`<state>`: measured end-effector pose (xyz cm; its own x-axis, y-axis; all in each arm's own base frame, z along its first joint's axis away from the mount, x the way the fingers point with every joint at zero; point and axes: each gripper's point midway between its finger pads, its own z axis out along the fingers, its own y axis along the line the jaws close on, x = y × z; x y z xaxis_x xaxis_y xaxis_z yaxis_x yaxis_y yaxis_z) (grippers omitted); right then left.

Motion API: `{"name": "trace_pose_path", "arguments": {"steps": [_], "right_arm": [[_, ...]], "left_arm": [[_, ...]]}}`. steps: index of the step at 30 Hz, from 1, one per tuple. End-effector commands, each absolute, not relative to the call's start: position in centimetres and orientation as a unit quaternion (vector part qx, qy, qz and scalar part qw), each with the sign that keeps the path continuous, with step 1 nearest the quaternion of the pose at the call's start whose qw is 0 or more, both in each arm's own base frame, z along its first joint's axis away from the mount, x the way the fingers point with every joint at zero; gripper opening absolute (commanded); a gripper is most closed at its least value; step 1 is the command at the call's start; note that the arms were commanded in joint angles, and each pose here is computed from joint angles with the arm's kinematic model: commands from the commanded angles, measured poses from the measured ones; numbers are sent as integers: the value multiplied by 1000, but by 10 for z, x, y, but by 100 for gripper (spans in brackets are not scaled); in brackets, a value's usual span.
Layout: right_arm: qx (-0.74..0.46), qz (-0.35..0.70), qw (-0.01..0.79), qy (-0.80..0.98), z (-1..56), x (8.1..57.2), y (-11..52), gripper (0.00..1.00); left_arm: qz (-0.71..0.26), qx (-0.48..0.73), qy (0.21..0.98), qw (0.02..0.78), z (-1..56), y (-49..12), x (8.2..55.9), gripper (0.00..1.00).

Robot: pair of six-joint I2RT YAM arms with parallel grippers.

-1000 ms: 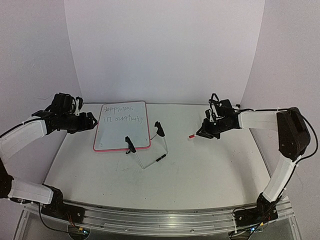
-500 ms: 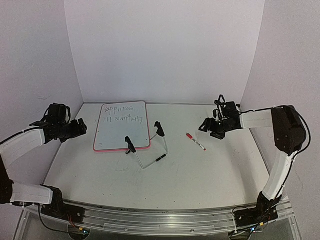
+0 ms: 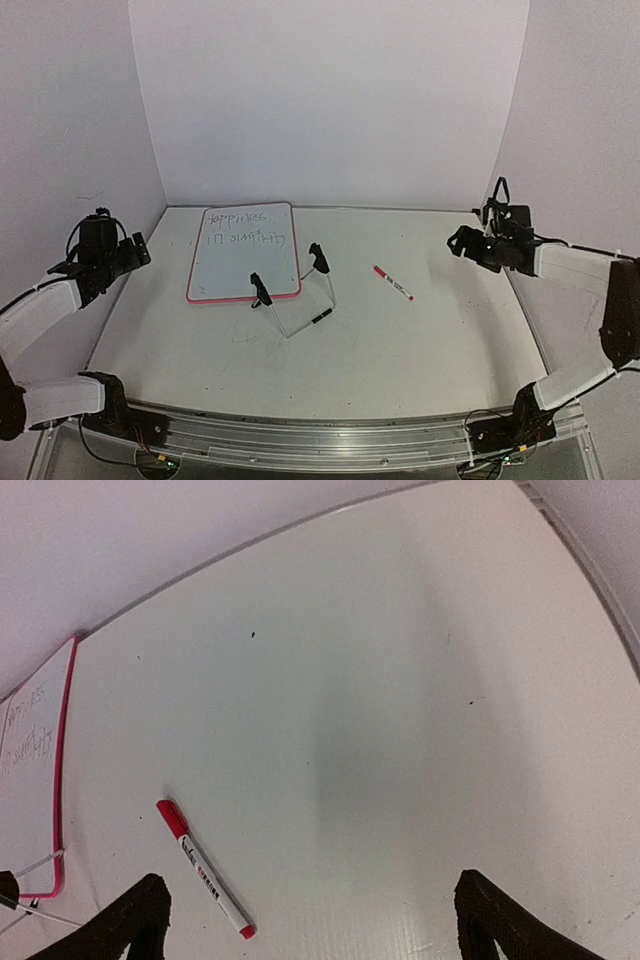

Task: Write a sentence on the whiteboard
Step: Reset both arms

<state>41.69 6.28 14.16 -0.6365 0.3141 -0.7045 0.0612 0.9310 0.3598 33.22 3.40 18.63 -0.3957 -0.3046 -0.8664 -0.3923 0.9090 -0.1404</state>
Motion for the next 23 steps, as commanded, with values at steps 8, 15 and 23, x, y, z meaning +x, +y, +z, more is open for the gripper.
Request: {"name": "trace_pose_path", "arguments": {"steps": [8, 15, 23], "right_arm": [[136, 59, 622, 769, 192, 360, 5, 95], [146, 36, 625, 766, 172, 341, -6, 94], [143, 31, 634, 759, 176, 335, -7, 94]], "left_arm": [[113, -257, 748, 602, 184, 72, 277, 99], [109, -265, 754, 591, 167, 73, 273, 99], [100, -248, 769, 581, 158, 66, 284, 99]]}}
